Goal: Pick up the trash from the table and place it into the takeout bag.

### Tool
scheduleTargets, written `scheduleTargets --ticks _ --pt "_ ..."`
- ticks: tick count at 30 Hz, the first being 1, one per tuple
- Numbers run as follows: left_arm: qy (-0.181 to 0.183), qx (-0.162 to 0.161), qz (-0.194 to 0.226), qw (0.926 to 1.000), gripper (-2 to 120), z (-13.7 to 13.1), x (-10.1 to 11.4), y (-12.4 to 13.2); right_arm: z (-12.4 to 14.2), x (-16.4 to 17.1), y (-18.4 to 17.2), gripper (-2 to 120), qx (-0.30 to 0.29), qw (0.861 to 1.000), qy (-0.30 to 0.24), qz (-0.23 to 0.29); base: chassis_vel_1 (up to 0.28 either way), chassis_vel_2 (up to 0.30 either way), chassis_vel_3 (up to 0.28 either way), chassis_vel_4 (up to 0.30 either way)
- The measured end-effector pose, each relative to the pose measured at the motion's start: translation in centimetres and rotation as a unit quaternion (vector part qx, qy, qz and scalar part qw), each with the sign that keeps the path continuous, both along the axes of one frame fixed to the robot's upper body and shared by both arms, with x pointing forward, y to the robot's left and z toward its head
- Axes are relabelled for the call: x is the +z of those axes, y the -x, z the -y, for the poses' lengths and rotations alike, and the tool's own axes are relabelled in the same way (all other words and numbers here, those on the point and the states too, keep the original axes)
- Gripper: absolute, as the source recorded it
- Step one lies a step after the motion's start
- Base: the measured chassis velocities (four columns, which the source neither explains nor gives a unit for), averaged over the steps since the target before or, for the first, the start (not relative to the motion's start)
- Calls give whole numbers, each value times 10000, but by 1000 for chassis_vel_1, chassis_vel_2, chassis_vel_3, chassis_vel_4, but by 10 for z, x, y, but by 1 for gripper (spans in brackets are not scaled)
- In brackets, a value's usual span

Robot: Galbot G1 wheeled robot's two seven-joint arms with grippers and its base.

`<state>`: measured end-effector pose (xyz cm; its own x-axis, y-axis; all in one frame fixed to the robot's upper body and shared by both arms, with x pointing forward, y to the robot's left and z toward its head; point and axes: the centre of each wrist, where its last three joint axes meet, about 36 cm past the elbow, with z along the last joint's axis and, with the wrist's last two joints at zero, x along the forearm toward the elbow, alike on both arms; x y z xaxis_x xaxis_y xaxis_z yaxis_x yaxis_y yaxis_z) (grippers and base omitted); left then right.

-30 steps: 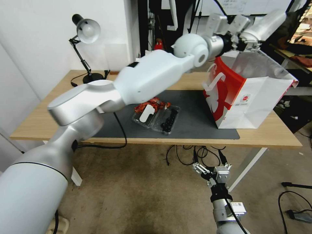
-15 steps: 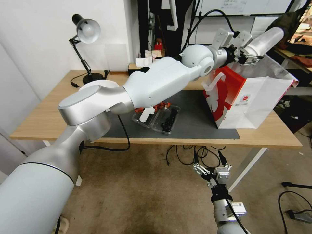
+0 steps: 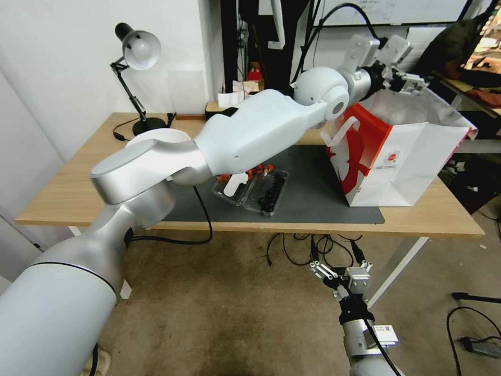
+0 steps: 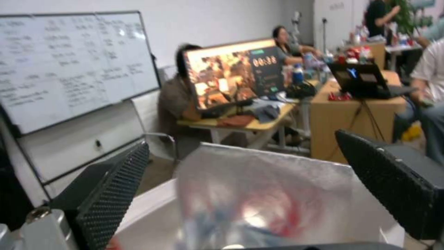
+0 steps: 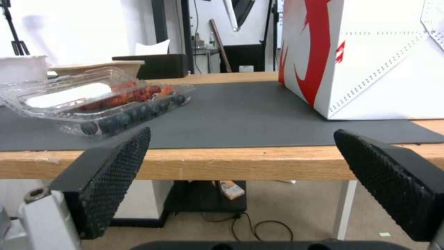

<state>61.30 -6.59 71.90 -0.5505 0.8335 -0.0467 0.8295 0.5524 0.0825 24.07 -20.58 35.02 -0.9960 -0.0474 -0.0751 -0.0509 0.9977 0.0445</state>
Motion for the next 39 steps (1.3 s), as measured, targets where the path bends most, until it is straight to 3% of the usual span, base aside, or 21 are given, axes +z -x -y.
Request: scheduleTargets --ticks 2,6,7,10,11,14,15,17,18,22,23,26,27,29,30,33,34,37,38,39 --pt "88 64 14 9999 100 -16 -3 4 0 0 0 100 2 10000 -3 -1 0 0 0 0" --pt "453 478 -98 9978 100 -101 -40 16 -1 -8 -6 100 5 10000 -12 -73 0 0 0 0" --pt "453 478 -98 9978 100 -101 -40 16 -1 -8 -6 100 5 10000 -12 -73 0 0 0 0" --pt "674 872 -150 9938 100 -160 -73 29 0 -12 -14 100 14 10000 -10 -98 0 0 0 0" --pt "674 872 -150 9938 100 -160 -73 29 0 -12 -14 100 14 10000 -10 -98 0 0 0 0" --pt "852 1188 -177 9891 100 -212 -104 68 0 -9 -11 100 30 9999 -18 -103 0 0 0 0" --pt "852 1188 -177 9891 100 -212 -104 68 0 -9 -11 100 30 9999 -18 -103 0 0 0 0" --pt "738 1469 -57 9864 100 -249 -124 96 -1 -4 -7 100 53 9999 -38 -78 0 0 0 0" --pt "738 1469 -57 9864 100 -249 -124 96 -1 -4 -7 100 53 9999 -38 -78 0 0 0 0" --pt "454 2136 59 9759 100 -316 -158 160 -5 6 4 100 104 9999 -30 -5 0 0 0 0" --pt "454 2136 59 9759 100 -316 -158 160 -5 6 4 100 104 9999 -30 -5 0 0 0 0" --pt "307 2540 257 9664 100 -334 -180 178 -6 6 2 100 121 9999 -17 6 0 0 0 0" --pt "307 2540 257 9664 100 -334 -180 178 -6 6 2 100 121 9999 -17 6 0 0 0 0" --pt "265 2871 173 9574 100 -339 -201 195 -7 4 1 100 128 9999 -7 -19 0 0 0 0" --pt "265 2871 173 9574 100 -339 -201 195 -7 4 1 100 128 9999 -7 -19 0 0 0 0" --pt "272 3487 31 9368 100 -344 -230 233 -7 3 2 100 139 9999 3 -44 0 0 0 0" --pt "272 3487 31 9368 100 -344 -230 233 -7 3 2 100 139 9999 3 -44 0 0 0 0" --pt "120 3940 -279 9186 100 -347 -244 267 -7 5 3 100 152 9999 14 -49 0 0 0 0" --pt "120 3940 -279 9186 100 -347 -244 267 -7 5 3 100 152 9999 14 -49 0 0 0 0" --pt "33 4140 -414 9093 100 -350 -254 282 -6 5 3 100 155 9999 34 -54 0 0 0 0"
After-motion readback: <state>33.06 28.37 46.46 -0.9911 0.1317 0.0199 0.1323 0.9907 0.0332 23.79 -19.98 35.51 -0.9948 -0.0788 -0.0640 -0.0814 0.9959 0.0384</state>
